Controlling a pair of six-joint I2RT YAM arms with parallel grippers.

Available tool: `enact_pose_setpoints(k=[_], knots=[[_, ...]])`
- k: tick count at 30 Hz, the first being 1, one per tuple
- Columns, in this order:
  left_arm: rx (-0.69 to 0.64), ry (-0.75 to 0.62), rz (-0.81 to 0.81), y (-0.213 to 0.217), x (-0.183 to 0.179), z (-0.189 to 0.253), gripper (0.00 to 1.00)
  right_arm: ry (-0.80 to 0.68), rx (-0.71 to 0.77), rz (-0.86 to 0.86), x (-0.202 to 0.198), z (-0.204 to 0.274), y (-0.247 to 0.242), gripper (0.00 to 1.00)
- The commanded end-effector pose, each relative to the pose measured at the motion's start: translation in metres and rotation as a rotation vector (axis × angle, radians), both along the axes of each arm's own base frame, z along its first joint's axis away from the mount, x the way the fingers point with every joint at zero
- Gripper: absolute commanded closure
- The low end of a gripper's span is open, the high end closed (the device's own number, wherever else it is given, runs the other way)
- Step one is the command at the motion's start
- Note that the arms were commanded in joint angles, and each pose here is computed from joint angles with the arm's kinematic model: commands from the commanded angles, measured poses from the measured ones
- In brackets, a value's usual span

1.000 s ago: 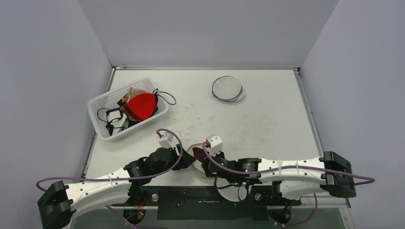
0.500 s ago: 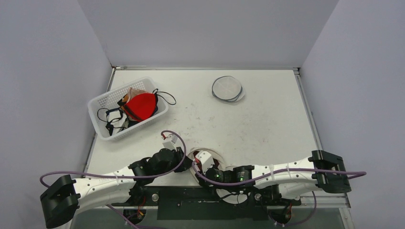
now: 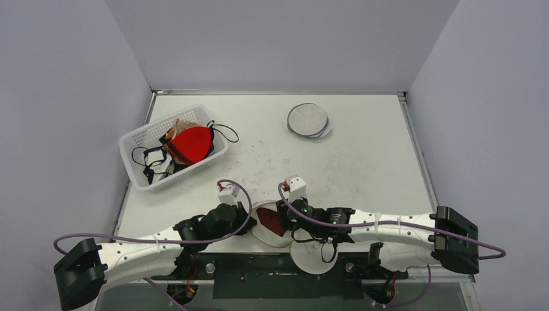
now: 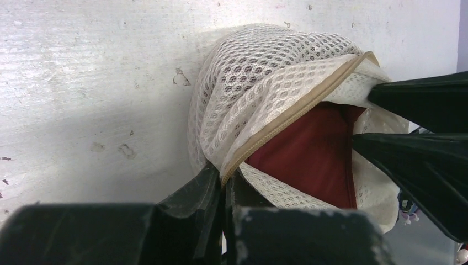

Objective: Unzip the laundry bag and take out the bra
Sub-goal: Pick up the bra from the laundry bag.

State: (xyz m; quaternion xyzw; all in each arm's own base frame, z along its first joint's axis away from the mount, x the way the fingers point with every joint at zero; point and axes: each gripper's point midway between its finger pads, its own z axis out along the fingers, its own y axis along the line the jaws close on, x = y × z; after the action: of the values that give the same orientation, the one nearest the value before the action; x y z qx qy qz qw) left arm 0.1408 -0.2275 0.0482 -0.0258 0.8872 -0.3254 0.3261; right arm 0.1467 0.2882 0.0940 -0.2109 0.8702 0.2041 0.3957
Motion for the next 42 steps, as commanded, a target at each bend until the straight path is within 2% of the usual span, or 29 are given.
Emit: enact_pose_setpoints(k=[1,6,12,16,20,23,31,42], knots=[[0.004,-0.037,-0.001,-0.002,0.004,0.007,1.0,0.065,0.041,-0.019,-0.001,-0.01,0.006,0.5],[-0.046,-0.048,-0.013,-0.011,0.004,0.014,1.0,0.087,0.045,-0.083,0.0,-0.019,-0.009,0.36],[-0.077,-0.048,-0.03,-0.02,0.004,0.022,1.0,-0.064,0.195,0.003,-0.023,0.039,0.009,0.31],[-0.077,-0.051,-0.03,-0.024,0.007,0.027,1.0,-0.12,0.174,0.053,-0.037,0.057,0.02,0.31],[-0.076,-0.053,-0.026,-0.027,0.009,0.03,1.0,-0.067,0.055,0.095,-0.043,0.03,0.03,0.33],[-0.075,-0.048,-0.031,-0.028,0.008,0.03,1.0,-0.04,-0.021,0.024,-0.032,0.004,0.021,0.32],[-0.072,-0.039,-0.027,-0.025,0.006,0.025,1.0,-0.03,-0.052,-0.177,-0.004,-0.021,-0.007,0.24],[-0.07,-0.029,-0.033,-0.027,0.006,0.019,1.0,-0.027,-0.136,-0.24,0.006,-0.038,-0.025,0.16]])
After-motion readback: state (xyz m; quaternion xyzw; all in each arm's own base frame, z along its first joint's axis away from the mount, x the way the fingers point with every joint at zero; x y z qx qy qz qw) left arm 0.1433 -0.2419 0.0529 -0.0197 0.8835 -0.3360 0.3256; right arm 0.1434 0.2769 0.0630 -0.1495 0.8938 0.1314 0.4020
